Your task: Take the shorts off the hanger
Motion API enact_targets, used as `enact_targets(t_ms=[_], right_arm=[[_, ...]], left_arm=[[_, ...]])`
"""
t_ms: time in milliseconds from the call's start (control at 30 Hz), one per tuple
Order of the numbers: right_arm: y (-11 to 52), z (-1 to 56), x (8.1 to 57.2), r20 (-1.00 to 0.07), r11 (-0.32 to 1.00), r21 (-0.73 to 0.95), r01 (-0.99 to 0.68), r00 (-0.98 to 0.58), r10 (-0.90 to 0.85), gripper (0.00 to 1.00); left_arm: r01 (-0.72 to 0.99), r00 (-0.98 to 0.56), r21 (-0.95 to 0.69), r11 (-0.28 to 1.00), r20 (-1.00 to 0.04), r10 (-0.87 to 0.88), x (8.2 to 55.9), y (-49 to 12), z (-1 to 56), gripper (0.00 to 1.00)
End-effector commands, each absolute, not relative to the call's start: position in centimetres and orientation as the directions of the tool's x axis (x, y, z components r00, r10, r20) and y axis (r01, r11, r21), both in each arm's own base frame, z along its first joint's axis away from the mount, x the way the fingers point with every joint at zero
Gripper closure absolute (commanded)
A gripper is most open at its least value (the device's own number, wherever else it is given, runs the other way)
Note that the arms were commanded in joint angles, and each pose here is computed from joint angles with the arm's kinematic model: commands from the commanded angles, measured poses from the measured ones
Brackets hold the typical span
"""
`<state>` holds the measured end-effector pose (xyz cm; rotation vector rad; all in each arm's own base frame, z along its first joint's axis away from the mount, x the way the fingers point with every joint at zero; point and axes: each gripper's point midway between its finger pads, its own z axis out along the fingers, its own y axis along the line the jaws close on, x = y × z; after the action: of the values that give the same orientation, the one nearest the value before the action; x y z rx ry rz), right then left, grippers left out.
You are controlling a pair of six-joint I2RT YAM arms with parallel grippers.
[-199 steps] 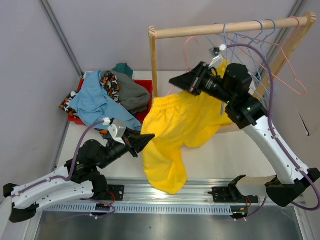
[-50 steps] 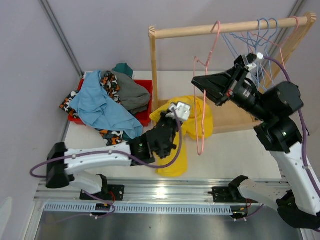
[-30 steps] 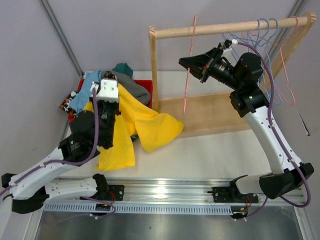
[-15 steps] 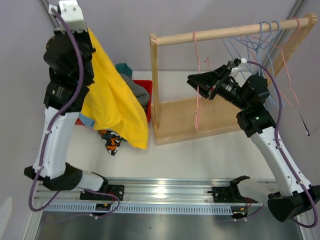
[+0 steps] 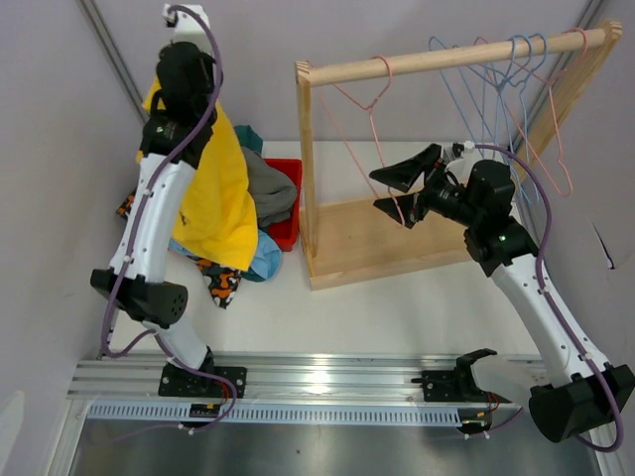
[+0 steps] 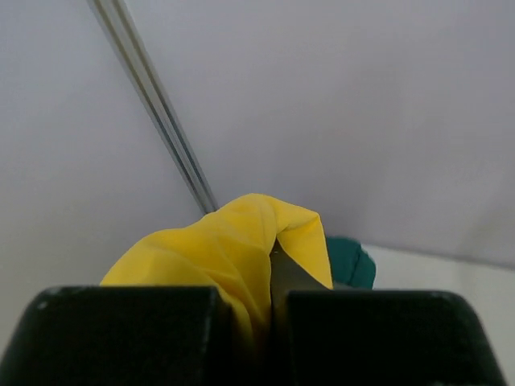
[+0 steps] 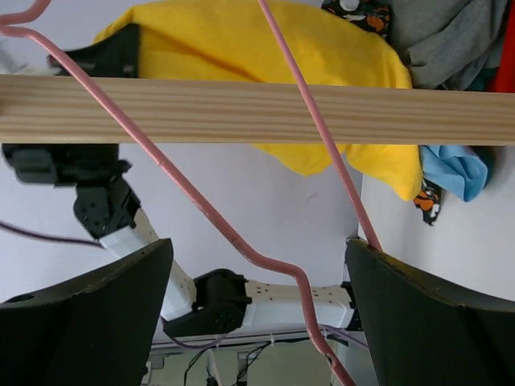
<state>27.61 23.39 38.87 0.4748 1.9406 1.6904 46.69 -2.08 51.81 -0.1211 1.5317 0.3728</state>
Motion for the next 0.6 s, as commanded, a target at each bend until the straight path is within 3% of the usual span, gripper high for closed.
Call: enact_targets(t_ms=[0, 100, 133, 167, 333, 567], right_arm=[[22.7, 39.6, 26.0, -0.247, 0.202, 0.966, -0.159, -0.796, 0.553, 0.02], [22.0, 39.5, 25.2, -0.29, 0.251, 0.952, -0.176, -0.779, 0.556, 0.01], [21.7, 39.7, 24.7, -0.309, 0.263, 0.946, -0.19, -0.771, 0.556, 0.01], [21.4, 39.6, 24.3, -0.314, 0.283, 0.942, -0.179, -0.767, 0.559, 0.01], [18.9, 38.6, 22.7, -0.43, 0.43, 0.882, -0.192, -0.701, 0.569, 0.01], [11.3, 34.1, 20.4, -0.615, 0.73, 0.684, 0.004, -0.536, 0.579, 0.0]], left_arm=[[-0.279, -0.058, 0.107, 0.954, -0.994, 0.095, 49.3, -2.6, 47.3, 0.95], [-0.255, -0.165, 0.056, 0.965, -0.986, 0.014, 50.0, -2.8, 41.8, 0.35], [-0.259, -0.191, 0.055, 0.964, -0.982, 0.005, 49.8, -2.6, 40.6, 0.06], [-0.261, -0.213, 0.056, 0.964, -0.977, -0.001, 49.6, -2.6, 39.5, 0.01], [-0.242, -0.173, -0.015, 0.97, -0.983, -0.058, 45.8, -2.5, 40.6, 0.01], [-0.178, -0.248, -0.032, 0.984, -0.966, -0.077, 40.1, -2.8, 38.4, 0.01]])
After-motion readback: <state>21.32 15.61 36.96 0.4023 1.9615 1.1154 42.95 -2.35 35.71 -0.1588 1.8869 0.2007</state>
